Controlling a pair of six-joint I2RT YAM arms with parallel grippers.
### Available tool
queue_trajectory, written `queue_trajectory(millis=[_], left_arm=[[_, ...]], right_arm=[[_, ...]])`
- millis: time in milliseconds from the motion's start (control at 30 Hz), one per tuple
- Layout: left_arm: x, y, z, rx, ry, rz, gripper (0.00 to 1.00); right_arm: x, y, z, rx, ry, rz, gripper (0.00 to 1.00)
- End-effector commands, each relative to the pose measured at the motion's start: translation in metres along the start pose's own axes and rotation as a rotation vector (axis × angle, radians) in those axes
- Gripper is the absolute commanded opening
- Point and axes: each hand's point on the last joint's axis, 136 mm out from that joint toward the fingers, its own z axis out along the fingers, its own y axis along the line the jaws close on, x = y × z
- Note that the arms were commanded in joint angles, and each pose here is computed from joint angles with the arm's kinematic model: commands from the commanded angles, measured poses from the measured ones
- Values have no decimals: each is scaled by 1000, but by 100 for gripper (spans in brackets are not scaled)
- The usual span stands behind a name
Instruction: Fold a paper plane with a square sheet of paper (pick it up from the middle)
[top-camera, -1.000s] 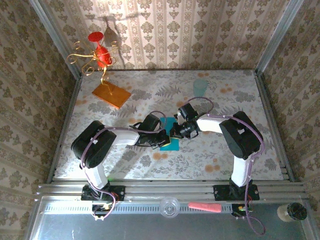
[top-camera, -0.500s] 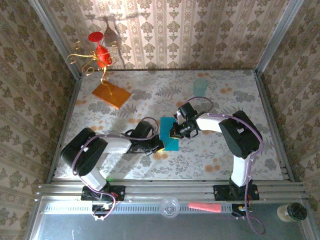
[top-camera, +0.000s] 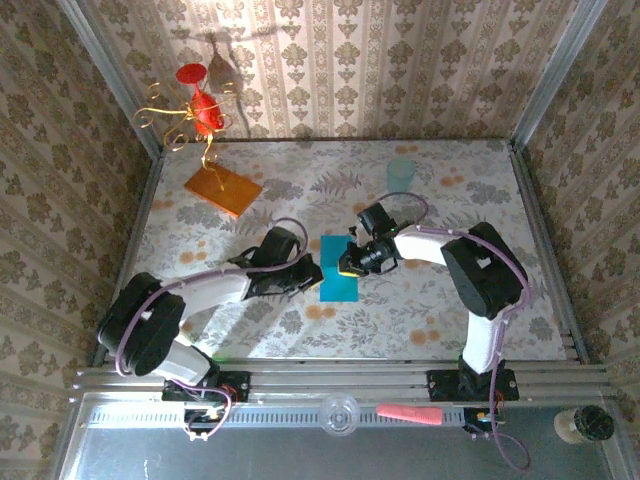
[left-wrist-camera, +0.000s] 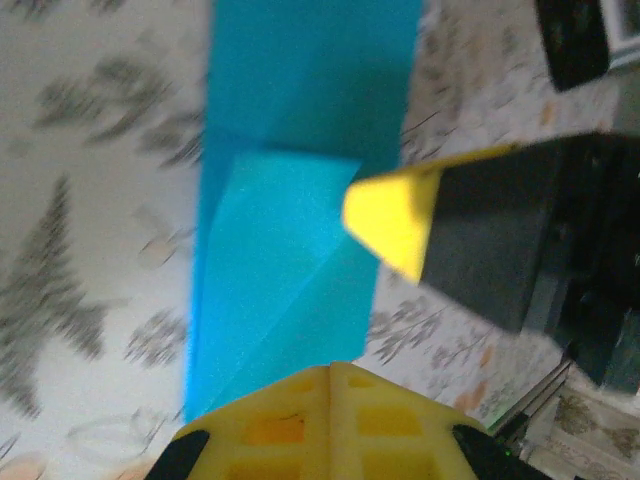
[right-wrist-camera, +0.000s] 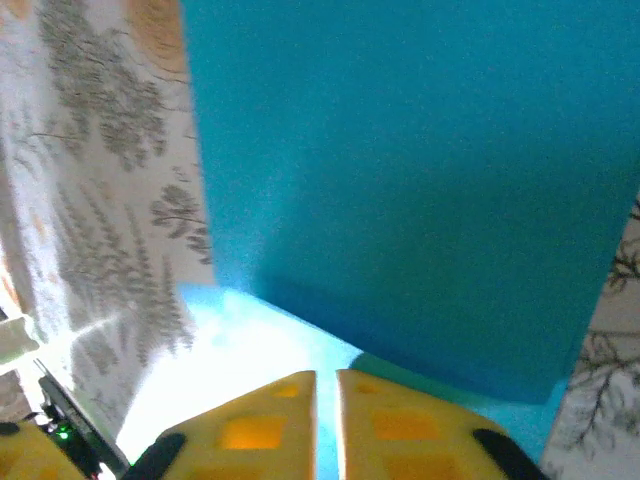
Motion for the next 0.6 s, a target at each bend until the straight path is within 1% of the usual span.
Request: queue_trajectory(millis=[0,133,200,267,367,567], left_arm=[[-13,-10,7,6,0,60,0],[-22,-7,22,-8,12,68,0],[-27,0,27,-22,14,53,0],[-31,0,31,-7,8,44,0],[-34,5,37,-6,6,29,0],[-35,22,45,-37,17,-3,0]], right_arm=[[-12,17,-30,12,-89,25,21],[-12,5,-44,59,-155,66,26],[-10,-3,-47,72,-172,98,27],[-7,-7,-48,72,-182,131,30],[-3,-14,-44,66,-185,177,33],[4,-18,-34,50,-156,219,35]])
